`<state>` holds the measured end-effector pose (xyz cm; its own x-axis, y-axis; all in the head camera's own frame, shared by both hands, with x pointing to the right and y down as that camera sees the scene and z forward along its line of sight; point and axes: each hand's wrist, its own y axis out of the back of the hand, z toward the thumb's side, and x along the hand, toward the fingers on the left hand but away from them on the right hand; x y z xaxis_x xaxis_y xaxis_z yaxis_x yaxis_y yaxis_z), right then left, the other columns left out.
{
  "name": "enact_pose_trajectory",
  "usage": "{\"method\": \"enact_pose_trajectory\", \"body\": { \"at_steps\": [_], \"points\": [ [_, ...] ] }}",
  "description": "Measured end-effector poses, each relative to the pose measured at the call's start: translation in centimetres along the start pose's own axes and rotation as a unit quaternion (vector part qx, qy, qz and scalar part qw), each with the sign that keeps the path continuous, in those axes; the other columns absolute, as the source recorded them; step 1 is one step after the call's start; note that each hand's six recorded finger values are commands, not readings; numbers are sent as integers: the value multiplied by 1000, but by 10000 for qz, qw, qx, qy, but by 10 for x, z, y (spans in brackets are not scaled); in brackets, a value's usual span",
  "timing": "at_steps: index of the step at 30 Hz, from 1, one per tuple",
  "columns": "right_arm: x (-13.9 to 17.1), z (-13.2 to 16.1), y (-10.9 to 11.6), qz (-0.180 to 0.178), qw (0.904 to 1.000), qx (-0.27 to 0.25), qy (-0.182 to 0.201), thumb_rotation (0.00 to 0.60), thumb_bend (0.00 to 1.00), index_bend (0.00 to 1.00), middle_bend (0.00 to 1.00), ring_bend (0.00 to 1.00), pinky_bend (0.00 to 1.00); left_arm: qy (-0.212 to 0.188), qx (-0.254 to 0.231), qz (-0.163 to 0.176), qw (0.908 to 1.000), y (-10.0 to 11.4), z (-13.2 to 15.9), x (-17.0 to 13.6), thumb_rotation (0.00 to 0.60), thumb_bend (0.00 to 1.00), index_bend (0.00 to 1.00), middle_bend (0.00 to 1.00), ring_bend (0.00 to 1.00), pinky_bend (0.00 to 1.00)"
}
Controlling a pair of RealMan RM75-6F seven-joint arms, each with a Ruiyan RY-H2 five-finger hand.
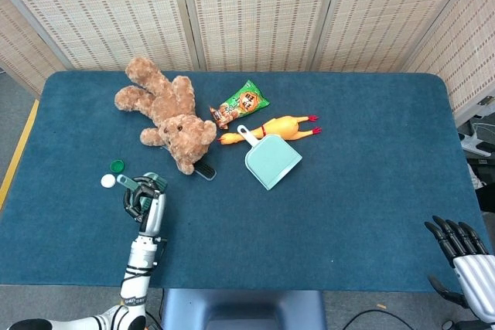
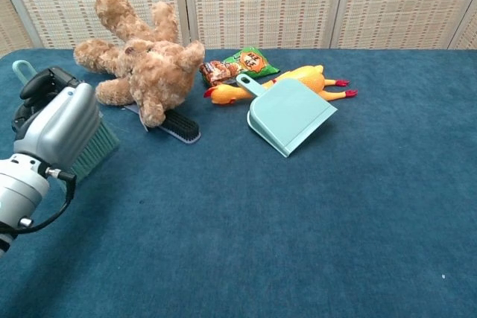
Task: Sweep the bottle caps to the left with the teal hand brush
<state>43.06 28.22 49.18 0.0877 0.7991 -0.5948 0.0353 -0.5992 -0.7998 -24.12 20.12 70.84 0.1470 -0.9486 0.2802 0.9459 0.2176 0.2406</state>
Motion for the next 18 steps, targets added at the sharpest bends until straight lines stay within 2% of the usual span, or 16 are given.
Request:
{"method": "enact_pose_trajectory", "body": {
  "at_steps": [8, 18],
  "points": [
    [-1, 2, -3, 41, 10000, 40, -6, 600, 198, 0, 0, 0, 0, 146, 339, -386, 9986, -36, 13, 24, 600, 535, 872, 1000, 808, 827],
    [0, 3, -3, 15, 10000, 64, -25, 600, 198, 0, 0, 0, 0, 175, 522, -879, 9946, -77, 25, 44, 600, 534, 872, 1000, 808, 828]
  ]
}}
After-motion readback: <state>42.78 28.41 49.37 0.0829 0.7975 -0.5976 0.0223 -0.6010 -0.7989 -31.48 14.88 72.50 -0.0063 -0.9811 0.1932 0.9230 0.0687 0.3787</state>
